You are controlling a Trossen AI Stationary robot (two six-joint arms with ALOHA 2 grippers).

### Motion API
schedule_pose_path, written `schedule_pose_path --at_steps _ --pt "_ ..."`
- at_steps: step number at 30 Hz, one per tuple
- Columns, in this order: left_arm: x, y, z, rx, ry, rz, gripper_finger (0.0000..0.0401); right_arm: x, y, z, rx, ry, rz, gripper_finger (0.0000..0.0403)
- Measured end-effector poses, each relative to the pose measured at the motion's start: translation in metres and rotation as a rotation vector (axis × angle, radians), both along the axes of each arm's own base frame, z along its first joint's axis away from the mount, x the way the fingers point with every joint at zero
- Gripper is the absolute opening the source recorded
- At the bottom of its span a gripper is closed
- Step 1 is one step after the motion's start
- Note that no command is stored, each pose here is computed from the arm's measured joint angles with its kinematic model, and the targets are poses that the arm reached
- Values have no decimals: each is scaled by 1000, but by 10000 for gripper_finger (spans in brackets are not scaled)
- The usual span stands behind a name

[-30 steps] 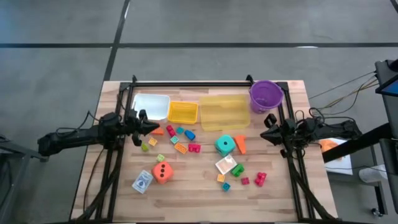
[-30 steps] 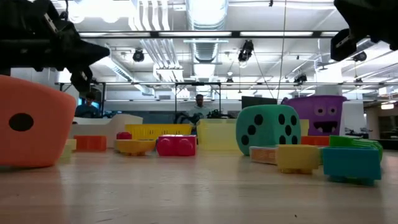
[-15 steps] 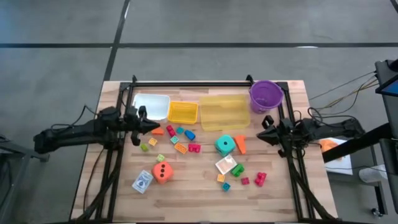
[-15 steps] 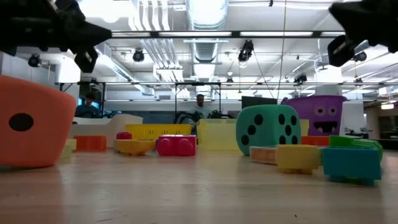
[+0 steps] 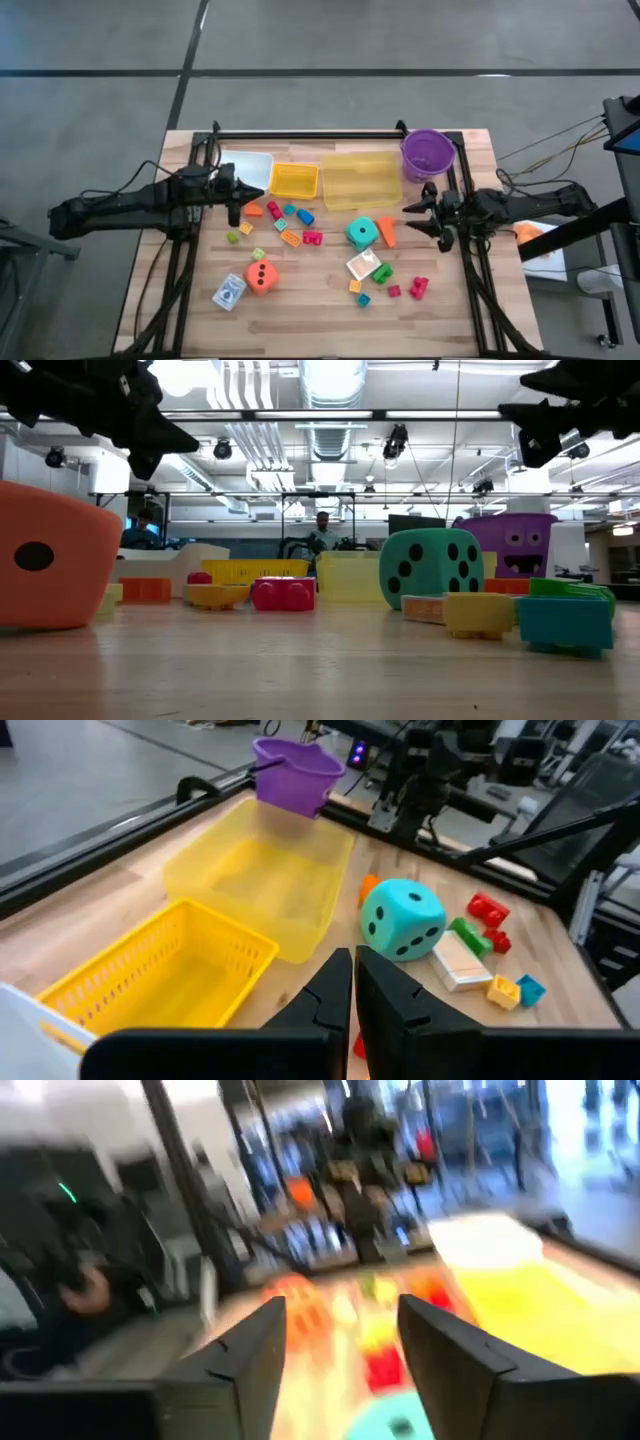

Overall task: Pick & Place Toys
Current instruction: Put the orange game piece into the yellow bin

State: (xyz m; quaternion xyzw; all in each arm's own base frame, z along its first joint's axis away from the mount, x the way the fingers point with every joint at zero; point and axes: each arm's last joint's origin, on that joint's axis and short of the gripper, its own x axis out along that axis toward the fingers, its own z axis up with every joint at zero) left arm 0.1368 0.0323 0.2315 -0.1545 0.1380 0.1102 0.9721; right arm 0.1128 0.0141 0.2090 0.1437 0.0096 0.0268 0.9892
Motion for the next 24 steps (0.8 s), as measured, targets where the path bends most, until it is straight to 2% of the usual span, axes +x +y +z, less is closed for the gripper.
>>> schedule_pose_path --at_steps 3,8,12,17,24 --pt "0 0 -1 -13 7 12 19 2 -2 14 37 196 -87 210" --pt "0 0 -1 -30 -1 18 19 15 0 30 135 379 -133 211" --pt "0 0 0 -38 -7 22 19 29 9 23 226 516 -176 212" --pt "0 0 0 -42 -7 23 19 40 22 10 314 686 -326 212" --pt "0 0 -1 -64 -7 29 19 56 48 13 360 829 -471 212"
